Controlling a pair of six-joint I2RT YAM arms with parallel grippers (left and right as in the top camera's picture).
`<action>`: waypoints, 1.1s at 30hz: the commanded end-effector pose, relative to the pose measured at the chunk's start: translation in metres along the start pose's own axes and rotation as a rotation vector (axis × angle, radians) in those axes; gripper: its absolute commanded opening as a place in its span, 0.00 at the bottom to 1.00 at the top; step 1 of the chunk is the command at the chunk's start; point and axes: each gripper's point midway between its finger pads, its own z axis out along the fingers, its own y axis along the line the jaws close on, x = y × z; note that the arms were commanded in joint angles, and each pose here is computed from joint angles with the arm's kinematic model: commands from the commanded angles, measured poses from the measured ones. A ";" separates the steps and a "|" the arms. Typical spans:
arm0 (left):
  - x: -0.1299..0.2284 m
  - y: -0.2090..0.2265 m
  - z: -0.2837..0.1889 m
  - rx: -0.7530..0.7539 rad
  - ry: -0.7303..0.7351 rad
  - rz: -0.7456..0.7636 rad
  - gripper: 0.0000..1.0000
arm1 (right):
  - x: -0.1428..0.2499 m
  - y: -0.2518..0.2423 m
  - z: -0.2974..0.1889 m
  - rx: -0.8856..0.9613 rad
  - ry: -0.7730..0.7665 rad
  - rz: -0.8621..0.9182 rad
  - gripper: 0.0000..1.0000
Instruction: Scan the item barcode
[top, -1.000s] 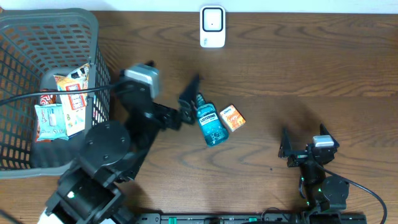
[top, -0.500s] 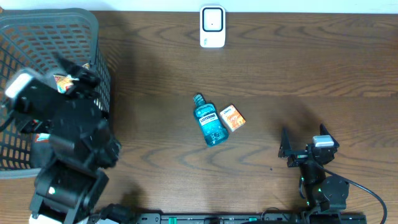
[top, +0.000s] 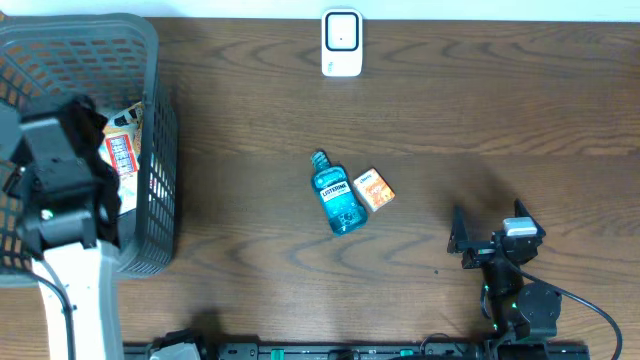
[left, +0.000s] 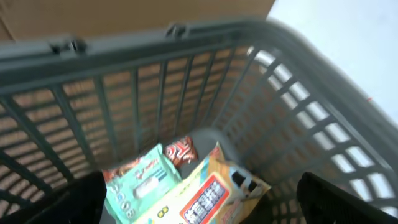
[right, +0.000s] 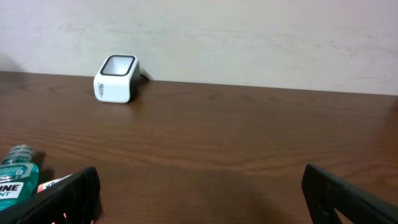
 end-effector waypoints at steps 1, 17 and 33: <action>0.023 -0.006 0.024 0.060 0.168 -0.041 0.98 | 0.002 0.000 0.000 0.001 0.005 -0.014 0.99; 0.106 0.025 0.094 -0.140 0.463 -0.050 0.98 | 0.002 0.000 0.000 0.001 0.005 -0.014 0.99; 0.137 0.045 0.118 -0.236 0.548 -0.030 0.98 | 0.002 0.000 0.000 0.001 0.005 -0.014 0.99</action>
